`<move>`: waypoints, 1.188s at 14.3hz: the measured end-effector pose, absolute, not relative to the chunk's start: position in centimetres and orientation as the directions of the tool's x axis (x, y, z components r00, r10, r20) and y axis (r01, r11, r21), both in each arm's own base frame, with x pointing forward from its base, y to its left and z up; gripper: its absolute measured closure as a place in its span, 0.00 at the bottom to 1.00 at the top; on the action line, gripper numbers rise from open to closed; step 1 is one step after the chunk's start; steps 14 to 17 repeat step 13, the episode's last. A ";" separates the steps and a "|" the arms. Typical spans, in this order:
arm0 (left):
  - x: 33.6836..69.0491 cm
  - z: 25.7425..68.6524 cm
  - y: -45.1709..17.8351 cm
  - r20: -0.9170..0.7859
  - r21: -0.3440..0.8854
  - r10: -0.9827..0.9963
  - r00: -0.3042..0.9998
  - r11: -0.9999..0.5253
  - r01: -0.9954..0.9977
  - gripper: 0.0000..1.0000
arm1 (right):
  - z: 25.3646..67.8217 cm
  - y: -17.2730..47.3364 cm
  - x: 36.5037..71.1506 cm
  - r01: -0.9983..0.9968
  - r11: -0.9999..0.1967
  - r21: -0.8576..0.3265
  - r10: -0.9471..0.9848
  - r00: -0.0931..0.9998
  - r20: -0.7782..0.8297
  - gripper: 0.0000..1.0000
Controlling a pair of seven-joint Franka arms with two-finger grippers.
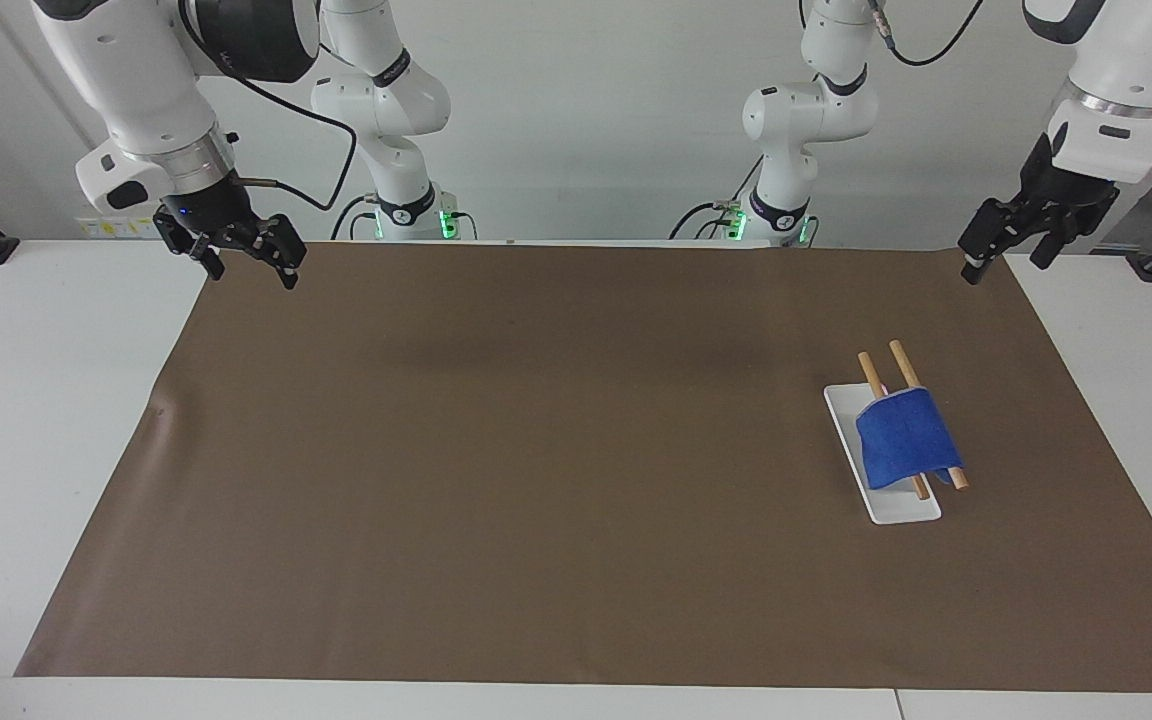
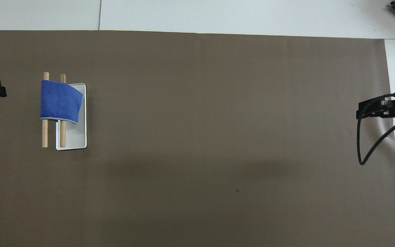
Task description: Right arm passes towel to left arm to hang
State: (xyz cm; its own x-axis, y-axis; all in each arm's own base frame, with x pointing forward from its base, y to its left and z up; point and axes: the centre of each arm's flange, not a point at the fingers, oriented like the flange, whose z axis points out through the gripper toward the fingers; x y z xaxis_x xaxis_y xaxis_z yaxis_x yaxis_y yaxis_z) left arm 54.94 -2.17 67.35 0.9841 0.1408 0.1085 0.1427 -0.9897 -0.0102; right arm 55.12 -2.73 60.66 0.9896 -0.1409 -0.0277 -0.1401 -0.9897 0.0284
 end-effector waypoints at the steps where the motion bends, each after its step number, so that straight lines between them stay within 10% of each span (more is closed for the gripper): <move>1: 54.9 67.2 -2.0 0.105 -0.011 0.143 0.984 -0.989 0.145 0.00 | 60.6 -2.7 55.1 -0.140 -0.990 0.029 -0.141 0.990 -0.030 0.00; 17: 54.1 65.9 -1.1 0.070 -0.031 -0.013 0.997 -0.999 -0.011 0.00 | 60.6 -2.7 55.1 -0.140 -0.990 0.029 -0.141 0.989 -0.034 0.00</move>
